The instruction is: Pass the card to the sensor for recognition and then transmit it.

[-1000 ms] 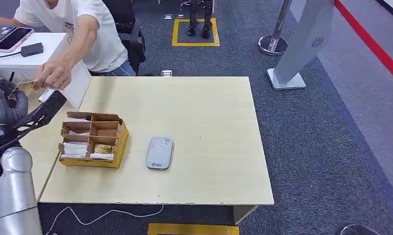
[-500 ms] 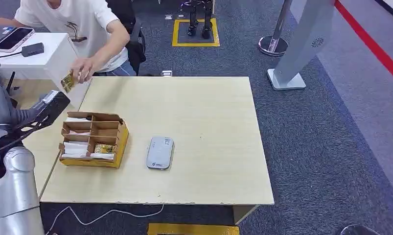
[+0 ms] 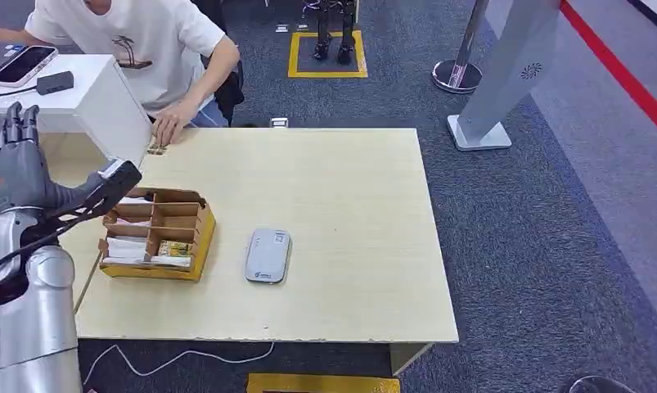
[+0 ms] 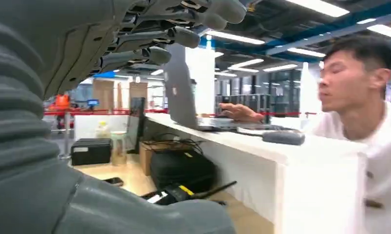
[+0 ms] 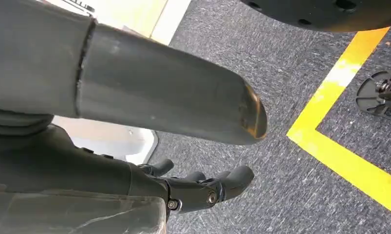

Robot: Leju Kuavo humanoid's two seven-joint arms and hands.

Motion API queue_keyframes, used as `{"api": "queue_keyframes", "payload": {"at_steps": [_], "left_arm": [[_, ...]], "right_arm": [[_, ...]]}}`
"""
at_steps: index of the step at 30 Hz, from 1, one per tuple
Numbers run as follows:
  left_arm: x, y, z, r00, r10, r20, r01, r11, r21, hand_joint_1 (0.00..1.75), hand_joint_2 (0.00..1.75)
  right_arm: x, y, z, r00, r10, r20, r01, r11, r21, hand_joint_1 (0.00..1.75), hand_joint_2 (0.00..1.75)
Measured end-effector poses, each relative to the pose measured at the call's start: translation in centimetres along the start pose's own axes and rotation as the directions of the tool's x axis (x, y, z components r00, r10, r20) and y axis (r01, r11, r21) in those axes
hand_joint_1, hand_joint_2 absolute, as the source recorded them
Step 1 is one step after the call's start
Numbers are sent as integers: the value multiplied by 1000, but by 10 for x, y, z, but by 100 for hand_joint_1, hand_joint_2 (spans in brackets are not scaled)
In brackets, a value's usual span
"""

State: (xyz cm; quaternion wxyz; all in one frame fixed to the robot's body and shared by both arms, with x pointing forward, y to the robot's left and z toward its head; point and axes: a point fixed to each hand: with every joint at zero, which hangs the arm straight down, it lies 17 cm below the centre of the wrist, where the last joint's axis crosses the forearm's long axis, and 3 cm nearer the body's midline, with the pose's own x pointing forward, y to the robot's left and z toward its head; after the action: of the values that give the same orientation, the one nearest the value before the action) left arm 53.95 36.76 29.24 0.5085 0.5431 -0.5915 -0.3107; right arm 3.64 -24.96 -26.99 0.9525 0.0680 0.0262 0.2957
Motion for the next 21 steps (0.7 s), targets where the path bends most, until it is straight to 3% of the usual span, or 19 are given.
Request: {"api": "queue_keyframes", "payload": {"at_steps": [6,13,21], "left_arm": [[41,-34,17,995,0,104,8,997,-81,0,175],[54,-43,23,990,3,141,12,994,-106,0,175],[90,-66,42,965,125,233,-79,978,-194,0,175]], "right_arm": [[0,0,0,1000,-9,1,9,1000,1,0,0],[-1,0,0,1000,-16,1,16,1000,2,0,0],[-3,1,0,1000,-25,-11,25,1000,4,0,0]]}}
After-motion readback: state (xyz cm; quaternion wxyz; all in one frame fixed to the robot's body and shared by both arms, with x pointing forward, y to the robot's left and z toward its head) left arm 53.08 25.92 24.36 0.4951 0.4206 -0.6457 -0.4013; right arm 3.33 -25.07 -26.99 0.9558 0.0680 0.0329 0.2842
